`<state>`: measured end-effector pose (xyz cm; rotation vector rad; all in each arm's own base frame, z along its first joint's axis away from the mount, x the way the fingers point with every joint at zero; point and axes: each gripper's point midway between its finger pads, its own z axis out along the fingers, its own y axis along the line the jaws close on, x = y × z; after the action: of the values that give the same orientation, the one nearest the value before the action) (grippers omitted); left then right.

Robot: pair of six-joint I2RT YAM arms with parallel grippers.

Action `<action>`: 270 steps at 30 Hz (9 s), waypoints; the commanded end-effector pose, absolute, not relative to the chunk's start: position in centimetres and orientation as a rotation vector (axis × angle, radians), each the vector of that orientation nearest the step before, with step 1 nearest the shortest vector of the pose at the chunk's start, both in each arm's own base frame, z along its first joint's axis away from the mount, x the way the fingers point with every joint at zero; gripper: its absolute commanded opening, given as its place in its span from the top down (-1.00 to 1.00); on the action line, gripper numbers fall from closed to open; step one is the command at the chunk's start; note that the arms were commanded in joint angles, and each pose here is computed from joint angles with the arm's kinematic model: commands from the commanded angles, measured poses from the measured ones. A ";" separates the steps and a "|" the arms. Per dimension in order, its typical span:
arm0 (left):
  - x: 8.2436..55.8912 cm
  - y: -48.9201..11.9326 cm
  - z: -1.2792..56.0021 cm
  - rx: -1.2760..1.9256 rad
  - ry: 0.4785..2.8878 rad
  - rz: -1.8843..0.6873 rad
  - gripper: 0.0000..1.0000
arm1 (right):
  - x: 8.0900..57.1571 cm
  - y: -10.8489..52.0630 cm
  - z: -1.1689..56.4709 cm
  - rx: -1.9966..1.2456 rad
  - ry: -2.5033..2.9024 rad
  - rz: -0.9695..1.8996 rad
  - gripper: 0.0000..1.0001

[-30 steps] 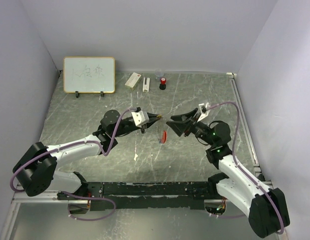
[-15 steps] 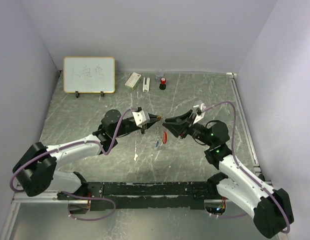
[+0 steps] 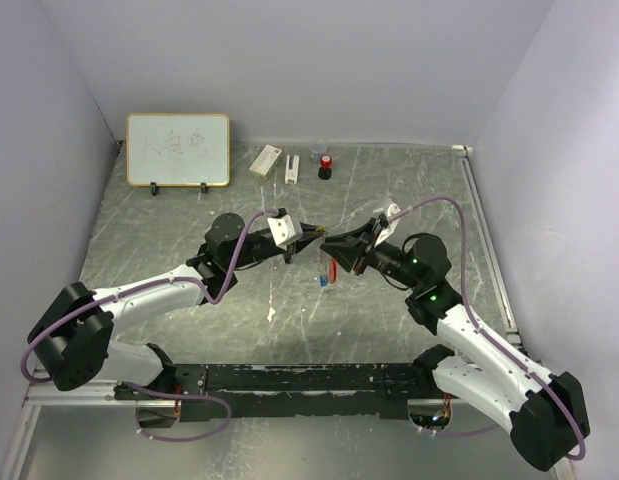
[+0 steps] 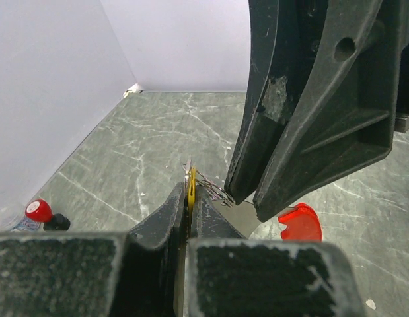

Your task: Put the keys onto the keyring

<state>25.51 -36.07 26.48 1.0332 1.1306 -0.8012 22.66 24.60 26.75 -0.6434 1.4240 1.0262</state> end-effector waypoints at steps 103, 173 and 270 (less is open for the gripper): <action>25.2 -35.3 32.3 1.236 0.955 -0.805 0.86 | 23.6 20.7 29.6 -0.534 1.458 0.473 -0.22; 23.5 -33.2 29.5 1.461 0.753 -0.994 0.86 | 23.2 27.4 28.1 -0.777 1.161 1.276 0.24; 29.8 -35.9 29.2 1.312 1.068 -0.659 0.86 | 26.0 21.8 28.0 -0.623 1.527 0.644 0.27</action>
<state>30.15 -35.75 26.41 1.3564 1.1448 -0.6623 25.54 22.04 28.45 -0.6525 1.5236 0.6586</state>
